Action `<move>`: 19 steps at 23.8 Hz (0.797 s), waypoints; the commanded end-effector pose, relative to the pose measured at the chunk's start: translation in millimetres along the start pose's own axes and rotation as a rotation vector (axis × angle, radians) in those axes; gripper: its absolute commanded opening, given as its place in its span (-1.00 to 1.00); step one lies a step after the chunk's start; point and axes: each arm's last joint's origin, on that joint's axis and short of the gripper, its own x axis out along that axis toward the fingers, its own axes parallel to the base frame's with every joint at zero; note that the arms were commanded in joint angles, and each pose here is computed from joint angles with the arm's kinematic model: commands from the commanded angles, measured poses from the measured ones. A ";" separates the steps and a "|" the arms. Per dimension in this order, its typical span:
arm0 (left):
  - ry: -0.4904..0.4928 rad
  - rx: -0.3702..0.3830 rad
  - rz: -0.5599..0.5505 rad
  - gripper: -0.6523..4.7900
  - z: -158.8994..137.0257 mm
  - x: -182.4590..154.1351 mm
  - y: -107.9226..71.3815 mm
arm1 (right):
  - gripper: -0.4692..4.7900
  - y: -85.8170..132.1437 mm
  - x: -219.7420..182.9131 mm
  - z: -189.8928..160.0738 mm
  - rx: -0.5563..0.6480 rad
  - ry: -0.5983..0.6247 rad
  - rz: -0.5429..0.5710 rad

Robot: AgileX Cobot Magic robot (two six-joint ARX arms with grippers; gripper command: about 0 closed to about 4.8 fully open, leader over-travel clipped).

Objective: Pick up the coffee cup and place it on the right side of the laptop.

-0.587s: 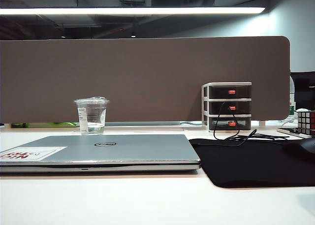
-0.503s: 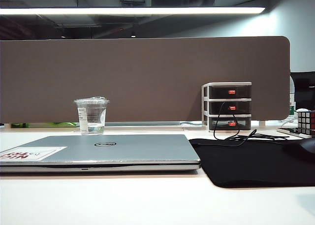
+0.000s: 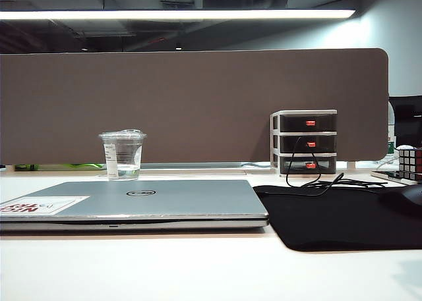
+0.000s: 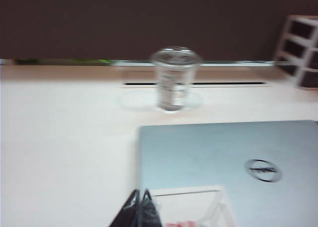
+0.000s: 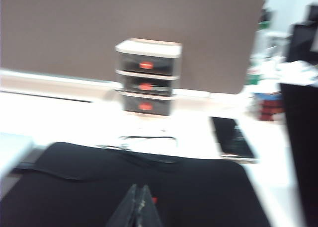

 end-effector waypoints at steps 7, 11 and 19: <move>-0.003 -0.016 -0.326 -0.78 2.7 -1.9 -9.3 | -0.82 17.5 -5.6 -10.3 0.203 0.112 0.610; -0.030 -0.014 -0.254 -0.78 5.1 -1.3 -7.4 | -0.82 17.8 -5.8 -10.0 0.203 0.110 0.624; -0.089 -0.011 -0.261 -0.77 10.8 -1.8 -7.7 | -0.82 17.9 -5.8 -7.8 0.194 0.088 0.636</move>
